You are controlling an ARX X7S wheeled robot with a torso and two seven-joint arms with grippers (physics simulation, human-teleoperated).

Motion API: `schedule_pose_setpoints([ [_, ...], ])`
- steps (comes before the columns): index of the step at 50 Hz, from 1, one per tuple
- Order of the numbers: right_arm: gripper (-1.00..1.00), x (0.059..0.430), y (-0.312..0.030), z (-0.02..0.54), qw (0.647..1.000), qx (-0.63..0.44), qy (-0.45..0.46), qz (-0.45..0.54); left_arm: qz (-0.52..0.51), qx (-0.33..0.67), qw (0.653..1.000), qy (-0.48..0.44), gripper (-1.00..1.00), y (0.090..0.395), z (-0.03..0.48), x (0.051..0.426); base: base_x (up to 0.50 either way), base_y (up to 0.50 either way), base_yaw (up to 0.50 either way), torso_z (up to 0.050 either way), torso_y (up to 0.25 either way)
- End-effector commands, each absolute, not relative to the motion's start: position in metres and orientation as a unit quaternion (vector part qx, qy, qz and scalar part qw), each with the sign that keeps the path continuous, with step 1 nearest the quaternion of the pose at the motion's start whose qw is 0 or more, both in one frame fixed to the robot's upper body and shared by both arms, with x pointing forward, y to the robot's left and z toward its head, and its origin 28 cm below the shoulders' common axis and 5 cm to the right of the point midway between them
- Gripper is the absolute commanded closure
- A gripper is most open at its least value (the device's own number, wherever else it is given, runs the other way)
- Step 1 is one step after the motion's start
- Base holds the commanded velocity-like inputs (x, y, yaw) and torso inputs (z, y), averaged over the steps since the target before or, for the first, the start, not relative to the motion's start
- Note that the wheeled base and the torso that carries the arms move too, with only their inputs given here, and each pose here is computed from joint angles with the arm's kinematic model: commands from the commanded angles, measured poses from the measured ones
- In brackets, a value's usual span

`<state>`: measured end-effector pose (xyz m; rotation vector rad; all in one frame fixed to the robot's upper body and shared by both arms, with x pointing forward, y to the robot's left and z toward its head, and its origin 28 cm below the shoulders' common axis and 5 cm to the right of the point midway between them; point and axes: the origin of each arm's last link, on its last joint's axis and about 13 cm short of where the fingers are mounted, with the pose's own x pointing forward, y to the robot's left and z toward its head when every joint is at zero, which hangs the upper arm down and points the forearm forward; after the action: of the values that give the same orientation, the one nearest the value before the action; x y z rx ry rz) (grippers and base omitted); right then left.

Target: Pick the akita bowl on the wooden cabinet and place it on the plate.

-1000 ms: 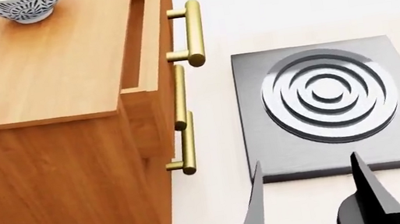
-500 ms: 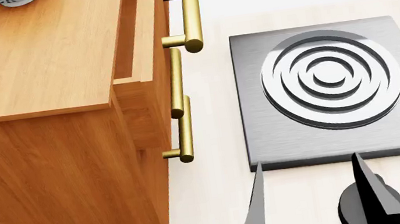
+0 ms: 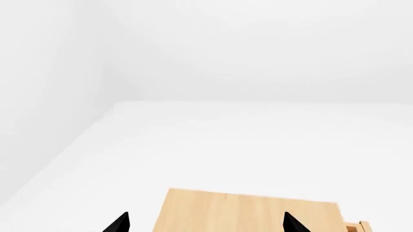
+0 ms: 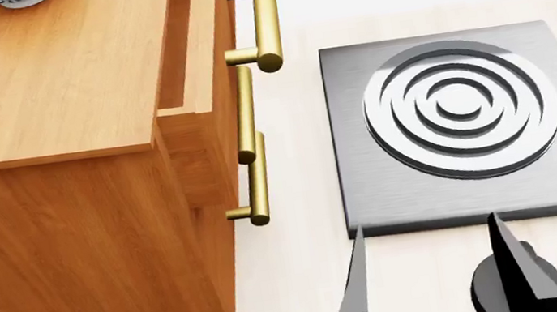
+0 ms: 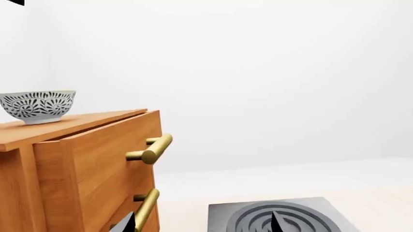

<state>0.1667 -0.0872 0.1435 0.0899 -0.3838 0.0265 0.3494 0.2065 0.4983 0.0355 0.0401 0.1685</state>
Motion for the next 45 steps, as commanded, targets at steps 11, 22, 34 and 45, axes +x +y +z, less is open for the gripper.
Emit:
schedule_pose_setpoints([
  [11, -1.00, 0.166, -0.087, 0.144, 0.981, 0.044, -0.190, 0.015, 0.088, 0.015, 0.996, 0.023, -1.00, 0.210, 0.503, 0.345, 0.00, 0.00, 0.00, 0.000, -0.250],
  [22, -1.00, 0.167, -0.087, 0.143, 0.981, 0.045, -0.190, 0.016, 0.075, 0.013, 0.997, 0.033, -1.00, 0.209, 0.506, 0.340, 0.00, 0.00, 0.00, 0.000, -0.061],
  [34, -1.00, 0.167, -0.086, 0.142, 0.981, 0.047, -0.188, 0.018, 0.088, 0.024, 0.993, 0.074, -1.00, 0.212, 0.510, 0.327, 0.00, 0.00, 0.00, 0.000, 0.000],
  [45, -1.00, 0.167, -0.086, 0.143, 0.981, 0.047, -0.189, 0.018, 0.129, 0.037, 0.987, 0.086, -1.00, 0.215, 0.515, 0.319, 0.00, 0.00, 0.00, 0.000, 0.000],
])
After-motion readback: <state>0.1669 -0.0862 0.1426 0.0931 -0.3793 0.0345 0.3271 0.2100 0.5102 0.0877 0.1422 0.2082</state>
